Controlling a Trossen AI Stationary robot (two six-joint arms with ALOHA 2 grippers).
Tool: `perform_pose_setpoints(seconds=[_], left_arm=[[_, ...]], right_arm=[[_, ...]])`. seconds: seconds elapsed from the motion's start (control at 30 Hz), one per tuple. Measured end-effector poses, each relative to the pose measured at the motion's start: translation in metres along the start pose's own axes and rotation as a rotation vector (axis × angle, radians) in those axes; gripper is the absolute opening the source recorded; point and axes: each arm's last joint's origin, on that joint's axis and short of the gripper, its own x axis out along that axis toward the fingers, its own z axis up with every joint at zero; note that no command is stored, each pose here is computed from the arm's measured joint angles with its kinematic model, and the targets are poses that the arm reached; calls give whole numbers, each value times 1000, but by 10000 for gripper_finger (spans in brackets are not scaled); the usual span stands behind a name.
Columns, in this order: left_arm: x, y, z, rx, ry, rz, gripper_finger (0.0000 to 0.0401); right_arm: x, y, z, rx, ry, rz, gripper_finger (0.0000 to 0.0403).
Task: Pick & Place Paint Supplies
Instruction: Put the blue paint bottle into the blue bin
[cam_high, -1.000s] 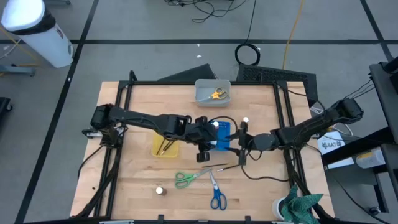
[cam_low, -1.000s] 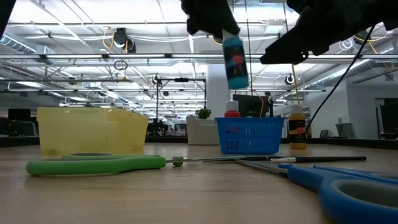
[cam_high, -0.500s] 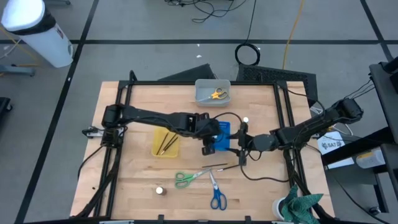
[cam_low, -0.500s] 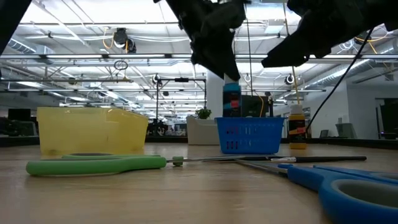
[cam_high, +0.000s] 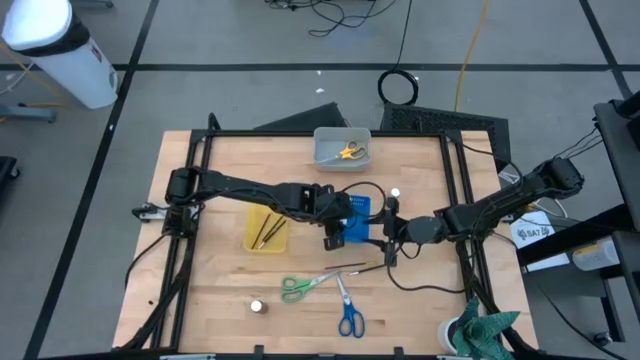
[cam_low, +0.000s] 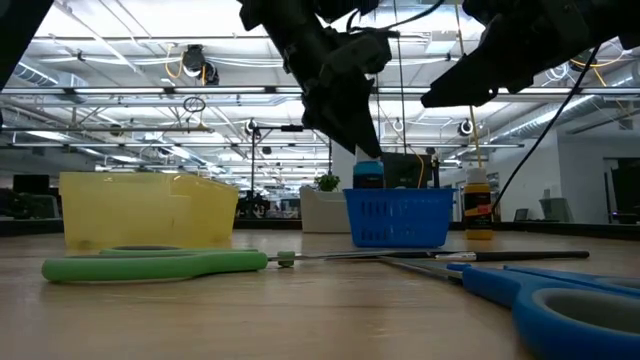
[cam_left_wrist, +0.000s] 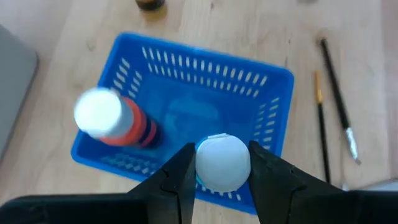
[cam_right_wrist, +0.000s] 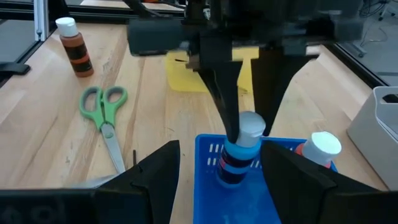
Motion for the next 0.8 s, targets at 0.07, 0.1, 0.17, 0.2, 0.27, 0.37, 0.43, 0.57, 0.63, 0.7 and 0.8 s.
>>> perform_pose_setpoints(seconds=[0.07,0.1,0.17,0.2,0.27,0.37,0.43,0.57,0.63,0.7,0.8], left_arm=[[1,0,-2,-5,7,-9,124],[2,-1,-3,-10,7,-16,124],[3,-1,-5,-16,16,-21,124],[3,-1,-6,-18,22,-23,124],[4,-1,-7,-24,27,-22,124],[4,-1,-6,-29,23,-23,124],[4,-1,-7,-35,26,-22,124],[4,-1,-7,-46,24,-22,155],[4,-1,-7,-49,24,-22,195],[4,-1,-6,-52,23,-22,232],[4,-1,-6,-53,22,-23,274]], right_arm=[[0,0,0,2,-4,0,208],[0,0,1,3,-6,0,208],[0,0,1,4,-9,0,208],[0,0,1,5,-10,0,208],[0,0,1,6,-12,0,208],[0,0,1,6,-12,-1,208],[0,0,1,6,-12,-1,208],[0,0,1,6,-12,-1,208],[0,0,1,5,-12,-1,208],[0,0,1,6,-12,-1,208],[0,0,1,5,-12,-1,208]])
